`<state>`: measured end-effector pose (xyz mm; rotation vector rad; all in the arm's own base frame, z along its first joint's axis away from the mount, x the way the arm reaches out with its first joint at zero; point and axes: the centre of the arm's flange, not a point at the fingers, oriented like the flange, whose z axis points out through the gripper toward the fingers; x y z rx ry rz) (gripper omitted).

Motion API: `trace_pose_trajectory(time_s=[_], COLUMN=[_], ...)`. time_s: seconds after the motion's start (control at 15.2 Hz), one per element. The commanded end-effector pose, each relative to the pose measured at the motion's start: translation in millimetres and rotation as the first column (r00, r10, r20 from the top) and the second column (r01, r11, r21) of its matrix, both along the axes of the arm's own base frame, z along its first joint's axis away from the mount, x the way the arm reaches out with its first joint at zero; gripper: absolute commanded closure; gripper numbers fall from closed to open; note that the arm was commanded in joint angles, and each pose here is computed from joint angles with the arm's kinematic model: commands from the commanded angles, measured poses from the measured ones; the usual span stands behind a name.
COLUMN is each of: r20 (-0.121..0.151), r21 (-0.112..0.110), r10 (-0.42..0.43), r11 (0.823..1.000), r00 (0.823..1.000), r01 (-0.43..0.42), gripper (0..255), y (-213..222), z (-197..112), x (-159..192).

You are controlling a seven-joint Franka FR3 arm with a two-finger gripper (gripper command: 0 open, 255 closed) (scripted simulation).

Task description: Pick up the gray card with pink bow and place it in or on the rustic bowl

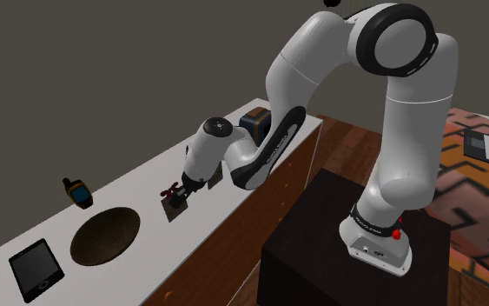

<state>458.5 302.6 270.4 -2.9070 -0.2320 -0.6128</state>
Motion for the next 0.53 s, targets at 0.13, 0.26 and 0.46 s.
trace_pose_trajectory(time_s=[0.13,0.26,0.46], r20=[0.0,0.0,0.0], r21=[0.0,0.0,0.0], r10=[0.0,0.0,0.0], r11=[1.0,1.0,1.0], r00=[1.0,1.0,1.0], r01=[0.0,0.0,0.0], gripper=[255,255,255], y=[0.0,0.0,0.0], z=[-0.1,-0.1,-0.1], x=[0.0,0.0,0.0])
